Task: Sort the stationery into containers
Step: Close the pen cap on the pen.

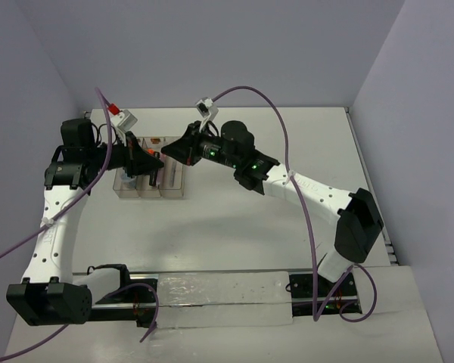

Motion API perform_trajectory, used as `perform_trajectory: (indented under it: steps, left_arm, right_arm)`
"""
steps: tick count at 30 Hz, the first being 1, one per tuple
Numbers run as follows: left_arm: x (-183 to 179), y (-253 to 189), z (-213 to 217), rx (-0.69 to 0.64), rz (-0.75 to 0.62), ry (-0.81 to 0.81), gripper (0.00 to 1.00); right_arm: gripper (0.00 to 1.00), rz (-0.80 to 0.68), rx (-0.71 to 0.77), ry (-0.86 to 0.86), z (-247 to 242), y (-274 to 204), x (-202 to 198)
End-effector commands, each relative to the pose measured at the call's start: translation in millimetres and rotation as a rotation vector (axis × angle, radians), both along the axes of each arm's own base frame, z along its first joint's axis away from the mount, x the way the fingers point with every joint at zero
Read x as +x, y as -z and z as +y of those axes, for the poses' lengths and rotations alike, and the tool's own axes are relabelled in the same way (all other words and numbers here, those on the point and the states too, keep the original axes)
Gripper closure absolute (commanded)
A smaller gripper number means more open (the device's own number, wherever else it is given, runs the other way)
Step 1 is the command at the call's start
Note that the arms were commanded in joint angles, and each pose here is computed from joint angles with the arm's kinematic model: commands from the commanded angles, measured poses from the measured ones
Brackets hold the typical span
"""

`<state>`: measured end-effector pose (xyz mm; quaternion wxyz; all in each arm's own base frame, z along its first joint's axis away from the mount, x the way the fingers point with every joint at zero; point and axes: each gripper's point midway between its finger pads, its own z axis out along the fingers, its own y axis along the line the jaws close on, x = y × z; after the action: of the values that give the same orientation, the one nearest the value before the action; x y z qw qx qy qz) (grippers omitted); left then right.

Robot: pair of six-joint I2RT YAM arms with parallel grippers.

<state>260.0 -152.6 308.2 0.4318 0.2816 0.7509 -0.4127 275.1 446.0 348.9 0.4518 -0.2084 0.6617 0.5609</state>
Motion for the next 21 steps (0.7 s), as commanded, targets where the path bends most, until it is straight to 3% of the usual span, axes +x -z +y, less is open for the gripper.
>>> perform_trajectory:
  steps: [1, 21]
  left_arm:
    - [19, -54, -2, -0.053, -0.171, -0.016, 1.0]
    - [49, -71, 8, -0.04, -0.196, -0.139, 1.0]
  right_arm:
    - [1.0, -0.011, 0.005, -0.08, 3, 1, -33]
    - [1.0, 0.103, 0.006, -0.143, 27, 44, -66]
